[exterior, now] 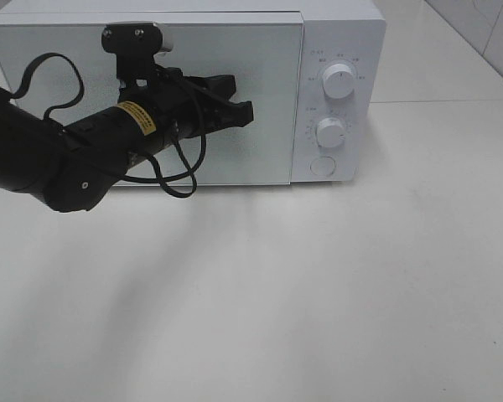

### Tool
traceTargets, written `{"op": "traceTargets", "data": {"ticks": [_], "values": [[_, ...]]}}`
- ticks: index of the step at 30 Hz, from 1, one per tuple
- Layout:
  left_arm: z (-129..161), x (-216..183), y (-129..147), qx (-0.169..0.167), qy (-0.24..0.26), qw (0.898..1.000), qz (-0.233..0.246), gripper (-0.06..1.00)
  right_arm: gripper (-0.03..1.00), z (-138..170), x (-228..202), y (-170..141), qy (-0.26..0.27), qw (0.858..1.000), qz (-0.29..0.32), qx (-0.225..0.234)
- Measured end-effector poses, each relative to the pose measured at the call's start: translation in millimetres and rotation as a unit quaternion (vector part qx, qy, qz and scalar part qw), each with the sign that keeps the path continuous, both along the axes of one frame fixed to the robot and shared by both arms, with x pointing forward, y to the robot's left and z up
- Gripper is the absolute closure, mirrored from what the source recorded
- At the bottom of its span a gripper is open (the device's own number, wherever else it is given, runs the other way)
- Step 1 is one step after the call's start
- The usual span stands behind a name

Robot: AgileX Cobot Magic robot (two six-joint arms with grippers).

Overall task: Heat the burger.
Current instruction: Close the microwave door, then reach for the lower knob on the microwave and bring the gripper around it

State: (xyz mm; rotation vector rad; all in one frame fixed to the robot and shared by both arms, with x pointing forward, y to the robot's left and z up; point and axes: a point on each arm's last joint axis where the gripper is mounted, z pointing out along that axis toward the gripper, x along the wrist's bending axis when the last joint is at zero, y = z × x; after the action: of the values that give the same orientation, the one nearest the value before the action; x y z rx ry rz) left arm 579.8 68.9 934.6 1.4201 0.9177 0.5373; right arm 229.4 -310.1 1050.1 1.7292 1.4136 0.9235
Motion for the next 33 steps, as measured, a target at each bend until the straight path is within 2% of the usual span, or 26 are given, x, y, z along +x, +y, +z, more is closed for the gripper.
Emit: {"op": "traceTargets", "data": {"ticks": [9, 18, 20, 22, 23, 24, 25, 26, 27, 28, 29, 30, 31, 32, 33], "values": [[-6, 3, -2, 0.001, 0.008, 1.0, 0.006, 0.94, 0.21, 0, 0, 0, 0.0, 1.0, 0.0, 0.0], [7, -9, 5, -0.012, 0.024, 1.0, 0.002, 0.94, 0.21, 0, 0, 0, 0.0, 1.0, 0.0, 0.0], [10, -12, 6, -0.006, 0.026, 1.0, -0.003, 0.94, 0.21, 0, 0, 0, 0.0, 1.0, 0.0, 0.0], [9, -25, 12, 0.035, 0.05, 0.998, -0.021, 0.91, 0.21, 0, 0, 0, 0.0, 1.0, 0.0, 0.0], [9, -25, 12, 0.035, 0.05, 0.998, -0.021, 0.91, 0.21, 0, 0, 0, 0.0, 1.0, 0.0, 0.0], [7, -32, 15, 0.067, 0.074, 0.995, -0.029, 0.82, 0.21, 0, 0, 0, 0.0, 1.0, 0.0, 0.0], [7, -32, 15, 0.067, 0.074, 0.995, -0.029, 0.82, 0.21, 0, 0, 0, 0.0, 1.0, 0.0, 0.0], [7, -34, 17, 0.085, 0.089, 0.992, -0.03, 0.76, 0.21, 0, 0, 0, 0.0, 1.0, 0.0, 0.0], [7, -39, 22, 0.113, 0.121, 0.986, -0.025, 0.59, 0.21, 0, 0, 0, 0.0, 1.0, 0.0, 0.0], [7, -39, 22, 0.113, 0.121, 0.986, -0.025, 0.59, 0.21, 0, 0, 0, 0.0, 1.0, 0.0, 0.0], [7, -41, 24, 0.129, 0.14, 0.981, -0.021, 0.51, 0.21, 0, 0, 0, 0.0, 1.0, 0.0, 0.0], [8, -45, 30, 0.153, 0.178, 0.972, -0.011, 0.37, 0.21, 0, 0, 0, 0.0, 1.0, 0.0, 0.0], [8, -45, 30, 0.153, 0.178, 0.972, -0.011, 0.37, 0.21, 0, 0, 0, 0.0, 1.0, 0.0, 0.0], [9, -51, 36, 0.184, 0.221, 0.958, 0.001, 0.25, 0.21, 0, 0, 0, 0.0, 1.0, 0.0, 0.0], [10, -55, 40, 0.199, 0.241, 0.95, 0.007, 0.21, 0.21, 0, 0, 0, 0.0, 1.0, 0.0, 0.0]]}}
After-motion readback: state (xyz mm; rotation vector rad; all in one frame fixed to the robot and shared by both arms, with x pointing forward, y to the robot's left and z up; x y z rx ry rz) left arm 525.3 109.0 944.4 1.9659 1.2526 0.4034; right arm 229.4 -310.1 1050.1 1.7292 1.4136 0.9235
